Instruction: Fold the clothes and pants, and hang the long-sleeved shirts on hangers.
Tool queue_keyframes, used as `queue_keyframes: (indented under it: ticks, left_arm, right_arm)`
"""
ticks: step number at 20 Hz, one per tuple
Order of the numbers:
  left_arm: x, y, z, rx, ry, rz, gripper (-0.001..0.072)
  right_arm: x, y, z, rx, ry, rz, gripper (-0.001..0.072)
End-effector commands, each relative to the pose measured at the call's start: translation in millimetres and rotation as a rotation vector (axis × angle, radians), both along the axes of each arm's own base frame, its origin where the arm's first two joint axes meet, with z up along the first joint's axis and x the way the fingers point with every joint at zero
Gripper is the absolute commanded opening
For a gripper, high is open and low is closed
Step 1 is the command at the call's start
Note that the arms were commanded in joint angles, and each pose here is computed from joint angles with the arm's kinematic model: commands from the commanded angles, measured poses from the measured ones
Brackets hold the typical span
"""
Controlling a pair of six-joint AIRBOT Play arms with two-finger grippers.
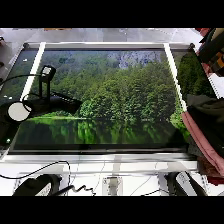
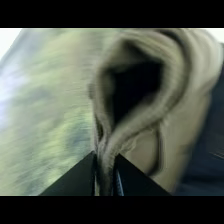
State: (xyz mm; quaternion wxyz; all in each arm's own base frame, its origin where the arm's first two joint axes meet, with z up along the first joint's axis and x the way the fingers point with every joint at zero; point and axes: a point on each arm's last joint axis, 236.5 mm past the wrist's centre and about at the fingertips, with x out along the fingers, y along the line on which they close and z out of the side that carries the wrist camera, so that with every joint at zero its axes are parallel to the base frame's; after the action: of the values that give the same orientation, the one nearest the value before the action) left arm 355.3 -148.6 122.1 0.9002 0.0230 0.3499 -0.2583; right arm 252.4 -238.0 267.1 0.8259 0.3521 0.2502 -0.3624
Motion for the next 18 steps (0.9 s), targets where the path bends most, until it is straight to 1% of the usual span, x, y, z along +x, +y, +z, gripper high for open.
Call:
queue_keyframes:
  ticks: [1,2,3,4,6,7,9,10,11,14,18]
  left_arm:
    - [1,1,4,-0.001,-0.013,0.004,0.0690]
    - [1,1,4,-0.002,-0.013,0.004,0.0690]
    - [1,1,4,-0.001,-0.014,0.004,0.0690]
    - [1,1,4,-0.001,-0.013,0.004,0.0690]
    - [1,1,4,-0.001,-0.014,0.004,0.0691]
    - [1,1,4,-0.001,-0.014,0.004,0.0690]
    - [1,1,4,-0.001,-0.013,0.004,0.0690]
    - [1,1,4,-0.001,-0.014,0.004,0.0690]
    - [1,1,4,-0.001,-0.014,0.004,0.0690]
    - [1,1,4,-0.001,-0.014,0.004,0.0690]
    - [1,1,4,-0.001,-0.013,0.004,0.0690]
  right_arm:
    - [-100,-21,-28,0.091,0.200,-0.278,0.0101]
    - [-109,-25,-30,0.100,0.207,-0.308,0.0294]
    - [-115,-27,-31,0.110,0.213,-0.329,0.0538]
    - [-118,-28,-31,0.111,0.212,-0.338,0.0627]
    - [-115,-29,-30,0.089,0.224,-0.304,0.0621]
    - [-111,-28,-29,0.064,0.235,-0.266,0.0568]
    - [-97,-23,-27,0.042,0.234,-0.201,0.0299]
    - [-84,-16,-26,0.039,0.218,-0.156,0.0139]
    - [-68,-8,-24,0.030,0.202,-0.103,0.0049]
    - [-9,24,-9,-0.051,0.132,0.092,0.0048]
    - [78,110,8,-0.174,0.034,0.445,0.0047]
